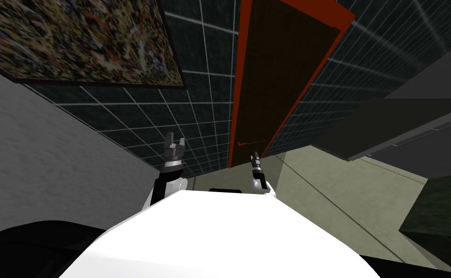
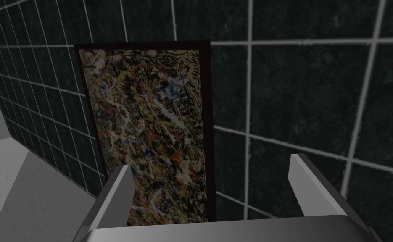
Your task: Pull the door open
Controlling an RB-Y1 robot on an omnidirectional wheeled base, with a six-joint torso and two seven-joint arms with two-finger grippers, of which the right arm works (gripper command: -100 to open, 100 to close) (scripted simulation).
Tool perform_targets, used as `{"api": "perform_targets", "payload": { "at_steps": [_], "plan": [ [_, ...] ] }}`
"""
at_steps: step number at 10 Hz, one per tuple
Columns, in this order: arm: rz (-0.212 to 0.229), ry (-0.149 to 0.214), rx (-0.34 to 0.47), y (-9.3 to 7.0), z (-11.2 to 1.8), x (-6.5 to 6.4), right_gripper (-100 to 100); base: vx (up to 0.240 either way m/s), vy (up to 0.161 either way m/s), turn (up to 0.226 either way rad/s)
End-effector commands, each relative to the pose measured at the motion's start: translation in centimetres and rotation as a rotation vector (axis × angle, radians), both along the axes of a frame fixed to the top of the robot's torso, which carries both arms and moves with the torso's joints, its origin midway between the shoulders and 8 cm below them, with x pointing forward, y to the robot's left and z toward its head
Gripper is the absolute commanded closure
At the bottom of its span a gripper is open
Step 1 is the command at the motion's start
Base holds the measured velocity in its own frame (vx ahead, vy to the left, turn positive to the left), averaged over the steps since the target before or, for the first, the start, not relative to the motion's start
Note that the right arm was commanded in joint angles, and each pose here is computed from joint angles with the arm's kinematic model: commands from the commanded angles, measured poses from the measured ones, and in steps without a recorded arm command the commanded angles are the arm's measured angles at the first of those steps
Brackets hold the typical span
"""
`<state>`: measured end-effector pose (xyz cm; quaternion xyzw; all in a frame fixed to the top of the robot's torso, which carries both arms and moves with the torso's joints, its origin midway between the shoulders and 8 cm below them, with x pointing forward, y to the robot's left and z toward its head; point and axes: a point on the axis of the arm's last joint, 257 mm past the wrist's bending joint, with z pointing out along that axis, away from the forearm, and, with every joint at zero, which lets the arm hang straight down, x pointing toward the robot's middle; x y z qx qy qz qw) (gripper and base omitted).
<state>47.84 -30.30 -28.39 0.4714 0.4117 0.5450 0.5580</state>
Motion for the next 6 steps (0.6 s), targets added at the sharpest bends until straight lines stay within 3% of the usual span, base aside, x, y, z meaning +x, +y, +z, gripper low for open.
{"api": "perform_targets", "payload": {
  "at_steps": [1, 2, 4, 6],
  "plan": [
    [0.0, 0.021, -0.003, -0.2, -1.1, 0.1, -100, 0.017, -0.074, 0.108],
    [0.004, 0.016, -0.007, -0.3, -1.1, 0.5, -100, 0.017, -0.081, 0.19],
    [0.002, 0.051, -0.008, -0.6, -2.8, 0.4, -100, 0.017, -0.069, 0.117],
    [0.002, 0.068, -0.011, -0.7, -3.7, 0.4, -100, 0.021, -0.085, 0.145]
  ]
}}
